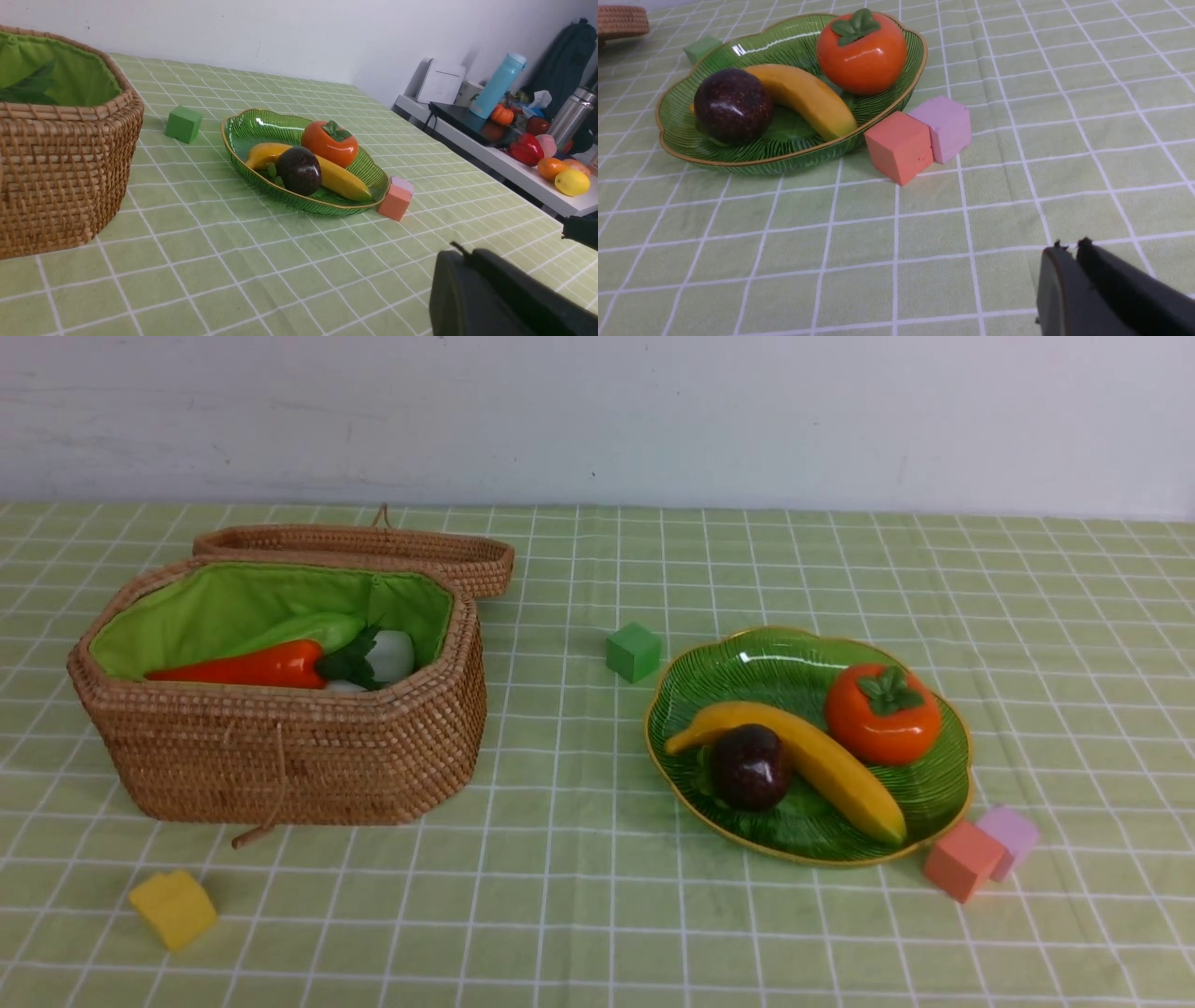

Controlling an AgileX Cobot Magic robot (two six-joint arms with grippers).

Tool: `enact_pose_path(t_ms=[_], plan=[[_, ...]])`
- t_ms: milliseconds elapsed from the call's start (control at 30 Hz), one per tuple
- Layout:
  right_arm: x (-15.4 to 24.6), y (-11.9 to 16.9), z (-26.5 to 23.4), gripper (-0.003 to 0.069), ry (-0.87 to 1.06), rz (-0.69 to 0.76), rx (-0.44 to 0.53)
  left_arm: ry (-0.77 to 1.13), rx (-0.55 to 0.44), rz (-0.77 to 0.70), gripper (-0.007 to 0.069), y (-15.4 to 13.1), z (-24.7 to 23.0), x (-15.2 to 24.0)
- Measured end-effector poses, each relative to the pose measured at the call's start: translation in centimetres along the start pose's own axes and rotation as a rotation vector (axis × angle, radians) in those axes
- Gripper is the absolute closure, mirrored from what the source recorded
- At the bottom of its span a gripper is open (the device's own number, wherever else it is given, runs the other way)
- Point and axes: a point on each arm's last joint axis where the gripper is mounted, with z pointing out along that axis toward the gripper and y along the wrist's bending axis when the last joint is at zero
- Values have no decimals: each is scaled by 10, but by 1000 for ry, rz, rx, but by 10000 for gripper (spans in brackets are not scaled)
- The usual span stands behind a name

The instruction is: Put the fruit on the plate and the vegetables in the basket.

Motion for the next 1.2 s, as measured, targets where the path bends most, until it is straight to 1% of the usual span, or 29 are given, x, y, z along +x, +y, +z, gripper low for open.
enact_pose_path(t_ms=[133,167,200,300,333,367,433,467,533,567,600,700,800,933,1200], plan=[[0,0,0,606,0,0,0,-7,-15,34,614,1,0,-1],[0,0,0,606,0,0,0,-11,-25,38,616,2,0,-1],[0,0,0,603,0,1,0,-24,-55,37,629,3,0,-2],[0,0,0,598,0,1,0,-87,-202,43,638,10,-2,-5],[0,0,0,597,0,1,0,-100,-235,56,638,12,-3,-5],[0,0,0,596,0,1,0,-130,-309,64,638,16,-4,-5],[0,0,0,594,0,1,0,-157,-389,76,638,21,-6,-2],[0,0,0,590,0,1,0,-174,-443,88,638,25,-7,3],[0,0,0,587,0,1,0,-168,-521,96,638,33,-7,13],[0,0,0,587,0,1,0,-165,-536,87,638,36,-6,16],[0,0,0,584,0,1,0,-131,-600,60,638,46,-5,32],[0,0,0,583,0,1,0,-47,-650,11,638,51,-6,45],[0,0,0,583,0,1,0,38,-674,-40,638,54,-7,55],[0,0,0,578,1,1,0,30,-676,-74,638,54,-7,55],[0,0,0,567,1,1,0,25,-676,-86,638,54,-7,55]])
